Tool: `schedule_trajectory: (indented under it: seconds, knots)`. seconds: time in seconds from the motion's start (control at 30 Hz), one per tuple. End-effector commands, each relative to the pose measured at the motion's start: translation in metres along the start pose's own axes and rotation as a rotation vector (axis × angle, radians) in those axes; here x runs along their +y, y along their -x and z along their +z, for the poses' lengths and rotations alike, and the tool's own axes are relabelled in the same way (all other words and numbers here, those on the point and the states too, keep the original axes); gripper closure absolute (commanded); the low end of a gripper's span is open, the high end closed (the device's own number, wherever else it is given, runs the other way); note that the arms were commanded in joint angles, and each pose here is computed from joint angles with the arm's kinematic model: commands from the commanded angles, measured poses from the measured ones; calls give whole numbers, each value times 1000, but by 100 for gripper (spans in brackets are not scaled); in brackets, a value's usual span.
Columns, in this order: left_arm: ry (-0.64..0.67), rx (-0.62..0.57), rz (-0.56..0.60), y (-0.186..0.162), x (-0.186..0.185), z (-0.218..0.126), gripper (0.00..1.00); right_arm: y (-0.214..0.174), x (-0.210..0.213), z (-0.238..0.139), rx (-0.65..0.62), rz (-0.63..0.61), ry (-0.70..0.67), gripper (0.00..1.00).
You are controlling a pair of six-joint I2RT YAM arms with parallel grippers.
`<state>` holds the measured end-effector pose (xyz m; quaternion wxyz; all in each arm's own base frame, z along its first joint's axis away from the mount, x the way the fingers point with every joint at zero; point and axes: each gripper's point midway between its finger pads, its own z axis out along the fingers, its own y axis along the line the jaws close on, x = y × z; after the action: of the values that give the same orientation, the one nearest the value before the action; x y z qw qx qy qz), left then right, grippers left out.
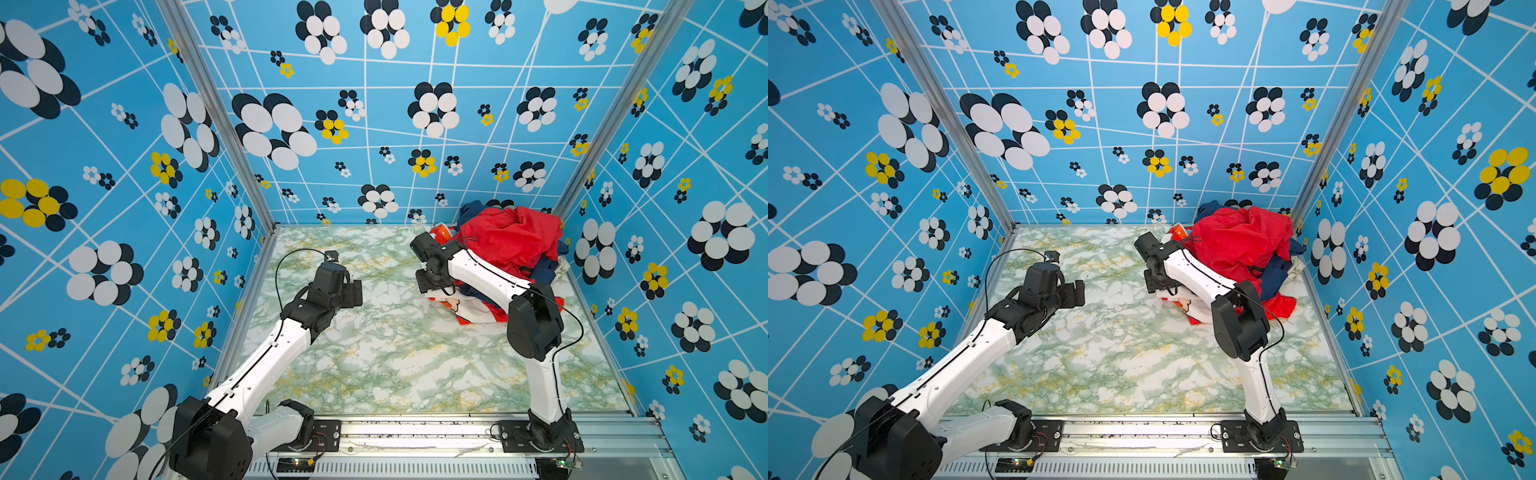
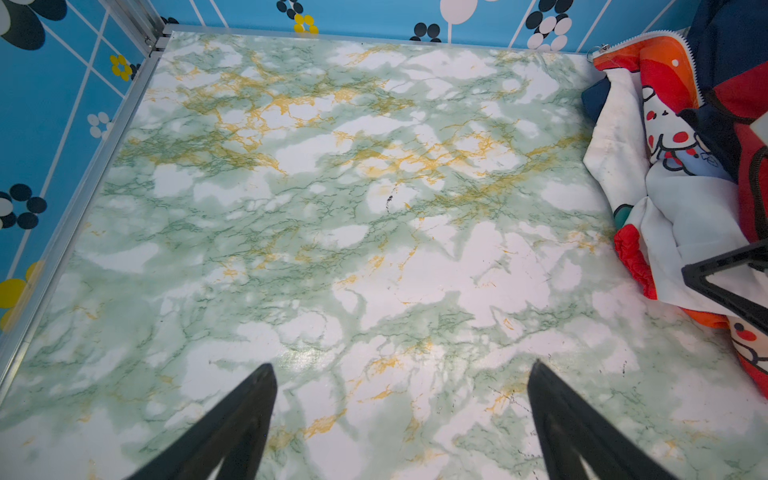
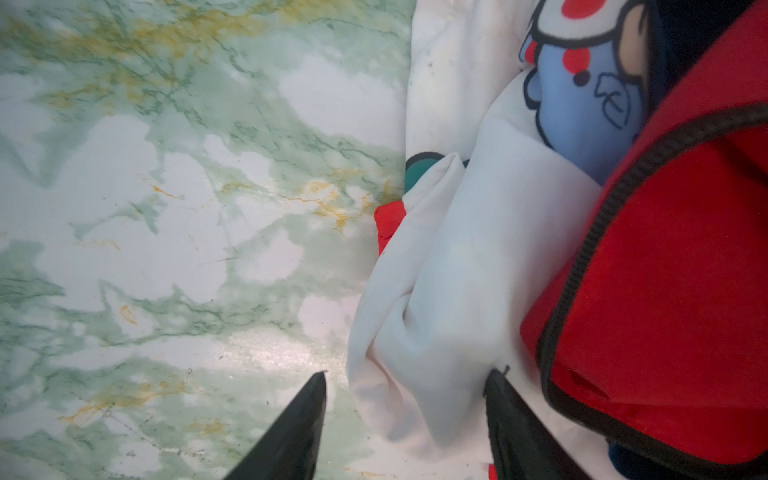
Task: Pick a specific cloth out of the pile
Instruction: 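Reach the right gripper into the pile and grasp the white cartoon-print cloth, then lift the white cloth with the right gripper, pulling it up out of the pile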
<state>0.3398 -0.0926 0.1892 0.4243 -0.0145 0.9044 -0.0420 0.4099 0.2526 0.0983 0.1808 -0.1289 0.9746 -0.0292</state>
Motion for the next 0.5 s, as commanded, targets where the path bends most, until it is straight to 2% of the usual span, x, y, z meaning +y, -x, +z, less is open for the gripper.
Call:
schedule_trajectory:
  seconds: [0.0,0.2,0.3,0.37,0.47]
  knots:
    - [-10,15,-1,-7,-2,3,4,-3,1,7,15,6,-27,36]
    - [-7,13,0,-7,-2,3,4,-7,-10,21,51,-33,-129,35]
    - [-7,14,-2,-8,-2,3,4,-7,-11,24,47,-36,-138,39]
    - [-6,16,-2,-8,-2,4,4,-5,-11,25,39,-36,-138,49]
    - [-3,13,-2,-7,-1,3,4,-4,-11,26,35,-38,-141,87]
